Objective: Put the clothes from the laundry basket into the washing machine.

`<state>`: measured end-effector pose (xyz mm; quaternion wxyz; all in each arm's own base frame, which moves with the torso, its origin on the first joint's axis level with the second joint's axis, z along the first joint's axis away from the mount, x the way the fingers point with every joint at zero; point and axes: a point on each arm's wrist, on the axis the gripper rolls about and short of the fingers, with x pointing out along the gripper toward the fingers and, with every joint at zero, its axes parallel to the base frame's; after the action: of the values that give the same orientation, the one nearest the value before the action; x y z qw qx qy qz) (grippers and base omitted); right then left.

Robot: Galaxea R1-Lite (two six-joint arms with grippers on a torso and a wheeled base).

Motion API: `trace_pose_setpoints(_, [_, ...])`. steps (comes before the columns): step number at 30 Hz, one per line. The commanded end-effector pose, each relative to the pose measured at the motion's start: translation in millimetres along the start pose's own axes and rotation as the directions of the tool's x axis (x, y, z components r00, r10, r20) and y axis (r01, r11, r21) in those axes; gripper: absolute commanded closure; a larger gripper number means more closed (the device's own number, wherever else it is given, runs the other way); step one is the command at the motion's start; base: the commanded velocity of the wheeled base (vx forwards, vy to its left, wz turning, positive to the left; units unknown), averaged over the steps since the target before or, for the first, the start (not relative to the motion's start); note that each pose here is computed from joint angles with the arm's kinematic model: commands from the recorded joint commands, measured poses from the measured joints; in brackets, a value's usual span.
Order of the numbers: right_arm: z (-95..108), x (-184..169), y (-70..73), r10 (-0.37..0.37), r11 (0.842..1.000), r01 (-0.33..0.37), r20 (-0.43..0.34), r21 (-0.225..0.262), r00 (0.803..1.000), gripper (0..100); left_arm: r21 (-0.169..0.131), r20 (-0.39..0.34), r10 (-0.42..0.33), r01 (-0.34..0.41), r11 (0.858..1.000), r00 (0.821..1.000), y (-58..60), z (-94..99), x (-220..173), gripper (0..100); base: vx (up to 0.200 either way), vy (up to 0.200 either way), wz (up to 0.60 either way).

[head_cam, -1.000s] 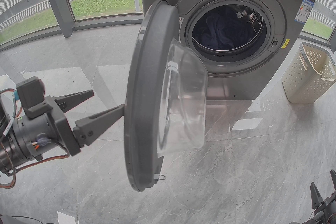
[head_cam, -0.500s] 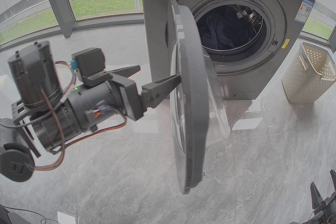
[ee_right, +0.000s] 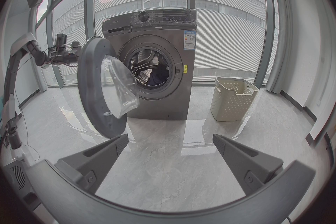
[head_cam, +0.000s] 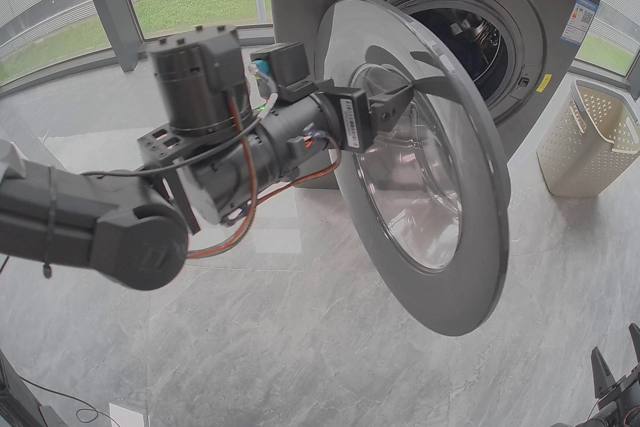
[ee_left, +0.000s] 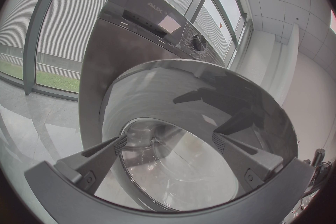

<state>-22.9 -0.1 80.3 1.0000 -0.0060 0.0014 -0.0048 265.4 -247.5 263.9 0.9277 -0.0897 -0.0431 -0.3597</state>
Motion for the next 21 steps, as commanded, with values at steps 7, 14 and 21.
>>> trace_pose_setpoints(7, [-5,1,0.1,0.0,1.0,0.0,-0.008,0.0,1.0,0,-0.018,0.083,0.077,-0.076,0.997,0.994,-2.3,-22.0,71,0,0.0,0.0,0.0])
trace_pose_setpoints(14, [-5,1,0.1,0.0,1.0,0.0,-0.008,0.0,1.0,0,-0.081,0.17,0.199,-0.188,0.979,0.965,8.3,-21.1,109,0,0.0,0.0,0.0])
trace_pose_setpoints(21, [-5,1,0.1,0.0,1.0,0.0,-0.008,0.0,1.0,0,-0.091,0.143,0.199,-0.187,0.978,0.97,5.1,-17.9,105,0,0.0,0.0,0.0])
